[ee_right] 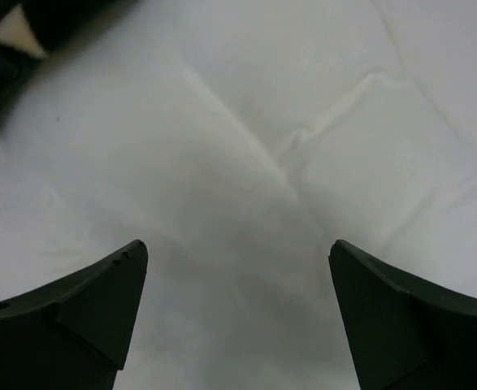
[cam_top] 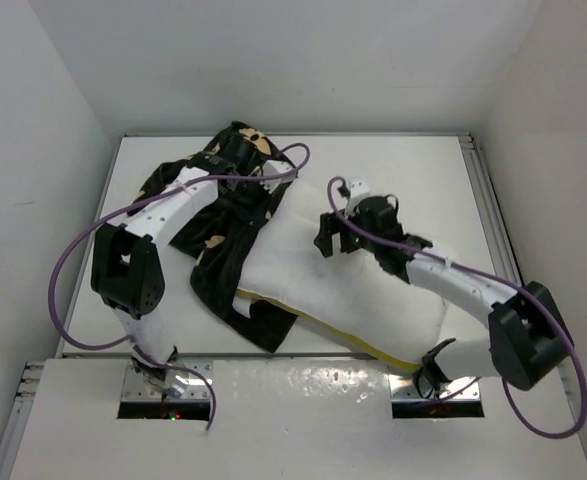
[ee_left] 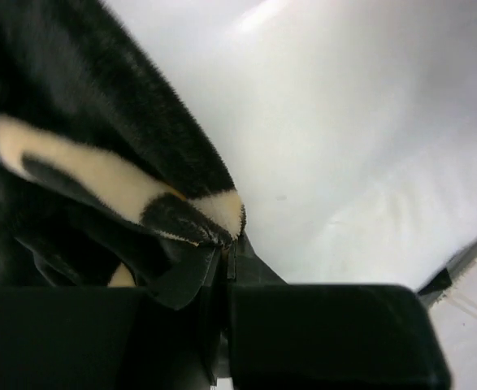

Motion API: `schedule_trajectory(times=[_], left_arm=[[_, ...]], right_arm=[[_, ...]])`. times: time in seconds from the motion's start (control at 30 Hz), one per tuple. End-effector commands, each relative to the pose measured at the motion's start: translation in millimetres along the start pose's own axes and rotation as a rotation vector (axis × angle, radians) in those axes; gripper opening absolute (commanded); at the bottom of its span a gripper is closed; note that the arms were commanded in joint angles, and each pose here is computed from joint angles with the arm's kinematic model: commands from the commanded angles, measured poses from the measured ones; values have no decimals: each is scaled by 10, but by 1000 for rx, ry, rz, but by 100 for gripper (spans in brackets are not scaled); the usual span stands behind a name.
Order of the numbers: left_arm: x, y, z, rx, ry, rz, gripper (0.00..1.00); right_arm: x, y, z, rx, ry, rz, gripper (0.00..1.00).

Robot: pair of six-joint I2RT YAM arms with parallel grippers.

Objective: Put the pillow into the pillowcase

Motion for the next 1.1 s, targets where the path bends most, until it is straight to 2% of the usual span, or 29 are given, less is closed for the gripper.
schedule_trajectory(times=[0.0, 0.1, 0.17, 0.2, 0.27, 0.3, 0.37, 0.47, 0.5, 0.57, 0.6, 0.67, 0.7, 0.73, 0.8, 0.87, 0.9, 0.93, 0.97, 1.07], left_arm=[[390, -269, -386, -187, -147, 38, 0], [531, -417, -516, -271, -180, 27, 0], [500, -470, -519, -289, -161, 17, 0], [426, -460, -487, -278, -133, 26, 0], [343, -437, -454, -257, -94, 35, 0], [312, -428, -464, -248, -87, 50, 0], [163, -442, -395, -216, -33, 135, 0], [-42, -490, -158, -205, 46, 268, 0], [-117, -499, -41, -200, 80, 290, 15], [-103, -439, 19, -179, 93, 280, 35], [-34, -379, -80, -189, 71, 259, 53], [82, -271, -255, -204, 28, 201, 71], [207, -169, -481, -224, -32, 131, 92], [254, -117, -602, -236, -45, 72, 100], [322, 73, -846, -230, -59, -112, 100], [259, 173, -921, -231, -38, -203, 100], [132, 258, -918, -236, -10, -229, 100], [59, 322, -874, -224, 18, -243, 100], [-113, 404, -829, -210, 41, -238, 100], [-321, 534, -752, -182, 85, -243, 100]], right_arm=[[-66, -37, -706, 60, -41, -205, 91], [-254, -244, -1026, 98, 15, -269, 93], [-363, -314, -1223, 136, 8, -320, 93], [-537, -482, -1155, 101, 65, -338, 94], [-686, -577, -1265, 106, 74, -365, 94], [-876, -723, -1110, 67, 149, -362, 94], [-1025, -780, -1083, 62, 196, -423, 95], [-1202, -871, -768, -14, 312, -559, 95], [-1241, -873, -732, -11, 299, -597, 95], [-1275, -897, -519, -52, 315, -619, 97], [-1317, -902, -548, -26, 262, -623, 97], [-1321, -921, -454, -56, 267, -612, 96], [-1339, -914, -453, -62, 254, -616, 95], [-1337, -893, -430, -87, 261, -624, 93], [-1296, -836, -380, -104, 238, -634, 82], [-1209, -800, -247, -132, 232, -640, 73], [-1165, -749, -364, -92, 152, -664, 62], [-1099, -736, -295, -156, 157, -665, 56], [-1053, -711, -399, -131, 79, -686, 46], [-965, -661, -393, -202, 53, -717, 34]])
Point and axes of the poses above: each gripper's point midway between its finger pads, its own x axis back along the fingers, its own y axis along the line the jaws close on, z = x × y, the point moved 10 cm from there along x, back along the fingers, and after that the axes turned 12 degrees about -x, right-handed, at the moved point
